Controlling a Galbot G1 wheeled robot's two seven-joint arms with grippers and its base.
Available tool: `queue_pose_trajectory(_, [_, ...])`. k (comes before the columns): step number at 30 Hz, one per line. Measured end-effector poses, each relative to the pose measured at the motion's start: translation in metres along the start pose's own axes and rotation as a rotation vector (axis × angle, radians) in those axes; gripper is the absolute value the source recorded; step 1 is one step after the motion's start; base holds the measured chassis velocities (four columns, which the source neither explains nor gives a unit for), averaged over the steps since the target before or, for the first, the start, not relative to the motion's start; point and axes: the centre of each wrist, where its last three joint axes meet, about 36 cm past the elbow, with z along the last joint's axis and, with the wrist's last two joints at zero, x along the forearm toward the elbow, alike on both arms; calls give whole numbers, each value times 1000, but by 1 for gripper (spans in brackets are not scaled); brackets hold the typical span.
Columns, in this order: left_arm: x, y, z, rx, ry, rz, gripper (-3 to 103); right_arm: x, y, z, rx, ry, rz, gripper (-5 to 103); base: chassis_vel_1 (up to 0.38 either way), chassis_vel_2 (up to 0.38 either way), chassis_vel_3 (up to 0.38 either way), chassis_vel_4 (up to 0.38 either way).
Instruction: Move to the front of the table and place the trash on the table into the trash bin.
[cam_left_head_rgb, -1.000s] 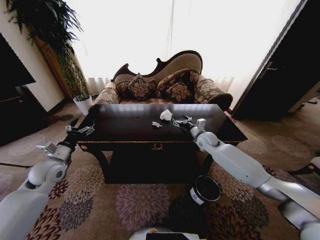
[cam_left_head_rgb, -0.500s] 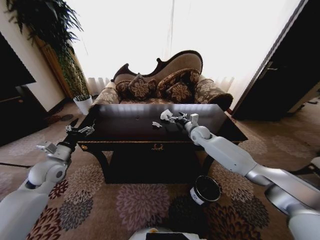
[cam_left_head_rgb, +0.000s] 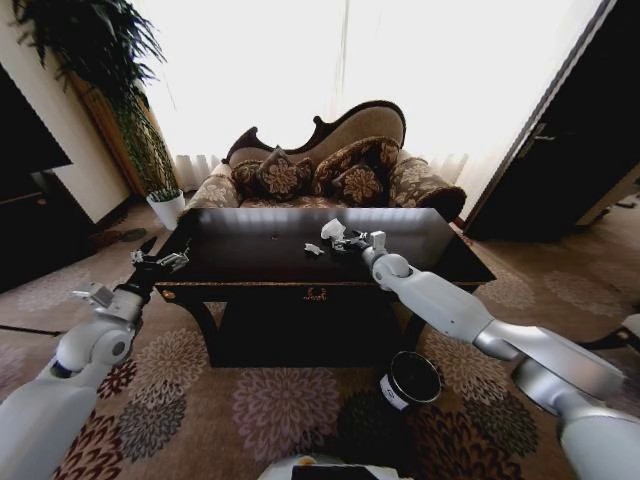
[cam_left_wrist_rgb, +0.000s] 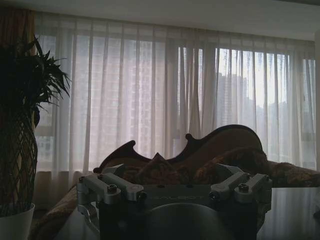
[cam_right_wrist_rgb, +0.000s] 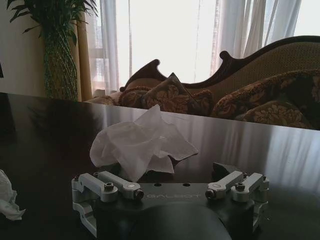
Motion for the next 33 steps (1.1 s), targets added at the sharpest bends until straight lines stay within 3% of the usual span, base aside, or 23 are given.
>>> queue_pose_trajectory(8, [0,0,0,0,0,0,100,-9,3,1,12,-11,-11,100,0,0,0,0])
queue_pose_trajectory(11, [0,0,0,0,0,0,100,-11,4,0,16,-17,-12,85,0,0,0,0])
queue_pose_trajectory(13, [0,0,0,0,0,0,100,-11,4,0,16,-17,-12,85,0,0,0,0])
queue_pose_trajectory(17, [0,0,0,0,0,0,100,-8,3,0,18,-20,-14,63,0,0,0,0])
queue_pose_trajectory(19, [0,0,0,0,0,0,100,-8,4,0,18,-21,-15,63,0,0,0,0])
queue_pose_trajectory(21, [0,0,0,0,0,0,100,-7,4,0,16,-24,-14,47,0,0,0,0])
queue_pose_trajectory(23, [0,0,0,0,0,0,100,-7,4,0,15,-24,-14,47,0,0,0,0])
queue_pose_trajectory(27, [0,0,0,0,0,0,100,-5,5,-2,15,-29,-18,25,0,0,0,0])
queue_pose_trajectory(29, [0,0,0,0,0,0,100,-5,6,-2,15,-30,-18,25,0,0,0,0])
queue_pose_trajectory(33, [0,0,0,0,0,0,100,-3,8,-3,12,-36,-21,9,0,0,0,0])
